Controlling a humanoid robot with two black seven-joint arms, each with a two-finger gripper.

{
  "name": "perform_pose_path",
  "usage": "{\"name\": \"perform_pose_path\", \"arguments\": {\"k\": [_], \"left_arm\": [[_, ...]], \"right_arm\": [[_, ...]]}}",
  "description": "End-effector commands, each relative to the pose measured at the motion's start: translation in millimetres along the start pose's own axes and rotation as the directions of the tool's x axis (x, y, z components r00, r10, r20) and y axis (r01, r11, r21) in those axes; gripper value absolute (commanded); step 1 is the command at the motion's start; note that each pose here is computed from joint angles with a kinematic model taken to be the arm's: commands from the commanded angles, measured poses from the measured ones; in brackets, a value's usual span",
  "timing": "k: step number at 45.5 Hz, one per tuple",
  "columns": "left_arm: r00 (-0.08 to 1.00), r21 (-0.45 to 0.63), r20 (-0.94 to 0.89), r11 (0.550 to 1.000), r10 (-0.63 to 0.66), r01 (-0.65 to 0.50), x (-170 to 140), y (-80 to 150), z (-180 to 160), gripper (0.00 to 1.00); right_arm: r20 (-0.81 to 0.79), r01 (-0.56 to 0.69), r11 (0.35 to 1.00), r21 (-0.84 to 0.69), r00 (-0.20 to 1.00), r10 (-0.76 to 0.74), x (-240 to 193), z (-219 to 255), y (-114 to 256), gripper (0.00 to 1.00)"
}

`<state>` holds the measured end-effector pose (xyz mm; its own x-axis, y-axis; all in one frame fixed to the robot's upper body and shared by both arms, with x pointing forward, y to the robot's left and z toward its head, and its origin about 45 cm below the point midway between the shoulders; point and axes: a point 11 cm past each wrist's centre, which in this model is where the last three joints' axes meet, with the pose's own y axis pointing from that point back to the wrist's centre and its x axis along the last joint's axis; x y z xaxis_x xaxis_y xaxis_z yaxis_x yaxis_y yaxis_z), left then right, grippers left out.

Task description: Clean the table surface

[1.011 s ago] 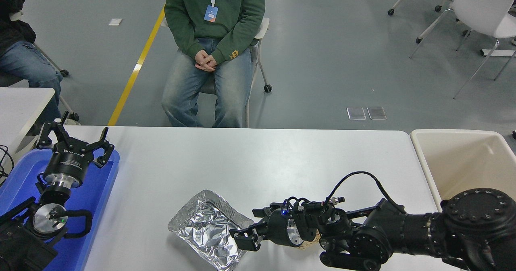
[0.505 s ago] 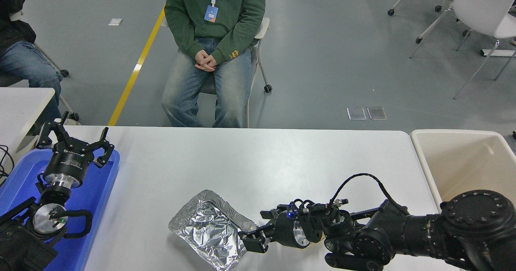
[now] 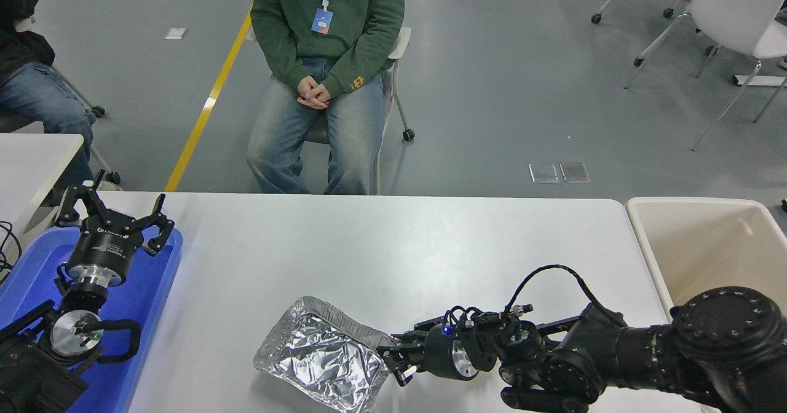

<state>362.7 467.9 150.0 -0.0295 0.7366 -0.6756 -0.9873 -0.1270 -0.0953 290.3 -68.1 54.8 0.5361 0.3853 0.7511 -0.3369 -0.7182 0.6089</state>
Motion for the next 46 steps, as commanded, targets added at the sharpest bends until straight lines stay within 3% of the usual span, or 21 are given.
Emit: {"name": "perform_pose_path", "arguments": {"k": [1,15,31,46], "left_arm": [[1.0,0.001,0.0,1.0,0.002,-0.002,0,1,0,1.0],[1.0,0.0,0.0,1.0,0.0,0.0,0,0,0,1.0],[1.0,0.0,-0.001,1.0,-0.001,0.001,0,0,0,1.0],[1.0,0.0,-0.001,1.0,-0.001,0.001,0,0,0,1.0]], "right_arm": [[-0.005,-0.008,1.0,-0.002,1.0,0.008,7,2,0,0.0],[0.021,-0.057,0.998,0.005,0.998,0.057,43,1,1,0.0],[0.017,-0.053,0.989,0.135,0.999,0.052,79,-42,5,0.0],[0.015,-0.076,0.993,0.09,0.997,0.075,110,-13,44,0.0]]}}
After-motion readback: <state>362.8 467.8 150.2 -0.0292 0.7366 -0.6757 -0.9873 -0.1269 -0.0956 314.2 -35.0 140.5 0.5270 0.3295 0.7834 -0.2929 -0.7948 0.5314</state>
